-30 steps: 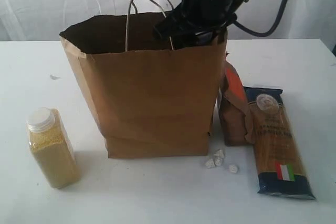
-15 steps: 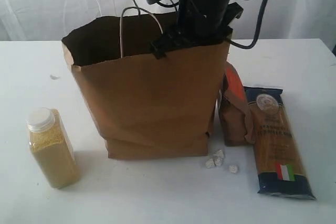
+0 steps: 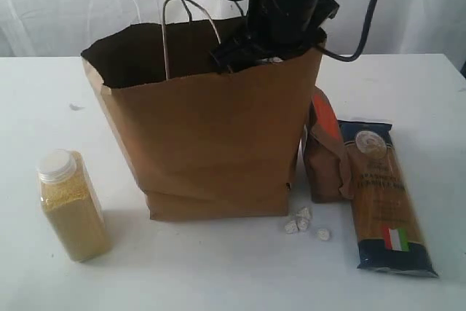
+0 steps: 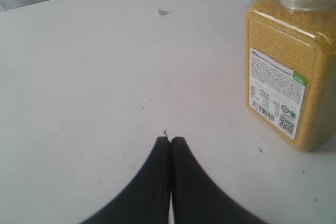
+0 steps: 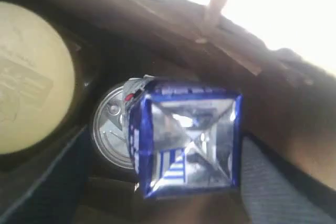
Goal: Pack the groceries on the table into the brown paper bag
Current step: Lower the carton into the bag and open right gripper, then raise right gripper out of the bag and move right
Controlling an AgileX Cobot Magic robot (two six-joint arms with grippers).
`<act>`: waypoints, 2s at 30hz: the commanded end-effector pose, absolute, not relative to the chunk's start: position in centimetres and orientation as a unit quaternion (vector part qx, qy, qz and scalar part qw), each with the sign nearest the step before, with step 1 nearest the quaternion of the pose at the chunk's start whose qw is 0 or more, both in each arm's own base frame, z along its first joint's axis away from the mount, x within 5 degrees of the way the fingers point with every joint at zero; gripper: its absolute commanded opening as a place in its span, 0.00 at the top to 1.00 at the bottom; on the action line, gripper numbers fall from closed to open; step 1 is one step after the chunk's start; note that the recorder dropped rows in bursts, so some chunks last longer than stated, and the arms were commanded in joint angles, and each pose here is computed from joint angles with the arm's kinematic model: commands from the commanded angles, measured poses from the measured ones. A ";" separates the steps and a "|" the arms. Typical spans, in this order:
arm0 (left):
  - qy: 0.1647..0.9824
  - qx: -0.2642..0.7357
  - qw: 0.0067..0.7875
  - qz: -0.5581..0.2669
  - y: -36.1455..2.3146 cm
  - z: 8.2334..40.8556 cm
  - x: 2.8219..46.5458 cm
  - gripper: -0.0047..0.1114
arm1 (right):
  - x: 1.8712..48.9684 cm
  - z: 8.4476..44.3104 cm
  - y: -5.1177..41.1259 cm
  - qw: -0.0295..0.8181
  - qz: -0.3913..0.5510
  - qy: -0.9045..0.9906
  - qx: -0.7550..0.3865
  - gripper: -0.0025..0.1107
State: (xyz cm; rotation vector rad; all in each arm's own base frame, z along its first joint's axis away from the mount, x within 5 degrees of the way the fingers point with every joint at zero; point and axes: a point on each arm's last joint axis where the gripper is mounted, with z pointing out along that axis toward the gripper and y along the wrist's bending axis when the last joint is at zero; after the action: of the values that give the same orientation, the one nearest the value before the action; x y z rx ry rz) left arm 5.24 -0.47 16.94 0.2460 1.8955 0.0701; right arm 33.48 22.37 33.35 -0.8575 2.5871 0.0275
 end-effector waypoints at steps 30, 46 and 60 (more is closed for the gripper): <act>0.810 0.101 0.577 0.027 -0.5 16.8 5.2 0.96 | 28.0 44.2 18.3 0.374 0.055 0.879 -0.291 0.35; 0.810 0.101 0.577 0.027 -0.5 16.8 5.2 0.96 | 18.9 48.9 11.8 0.422 0.059 0.861 -0.277 0.36; 0.810 0.101 0.577 0.027 -0.5 16.8 5.2 0.96 | 12.6 29.1 8.5 0.252 0.072 0.923 -0.281 0.80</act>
State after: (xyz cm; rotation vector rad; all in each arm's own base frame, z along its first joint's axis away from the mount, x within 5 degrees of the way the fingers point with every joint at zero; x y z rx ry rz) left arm 5.24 -0.47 16.94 0.2460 1.8955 0.0701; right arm 11.99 8.14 31.23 -0.7823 2.5263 0.1789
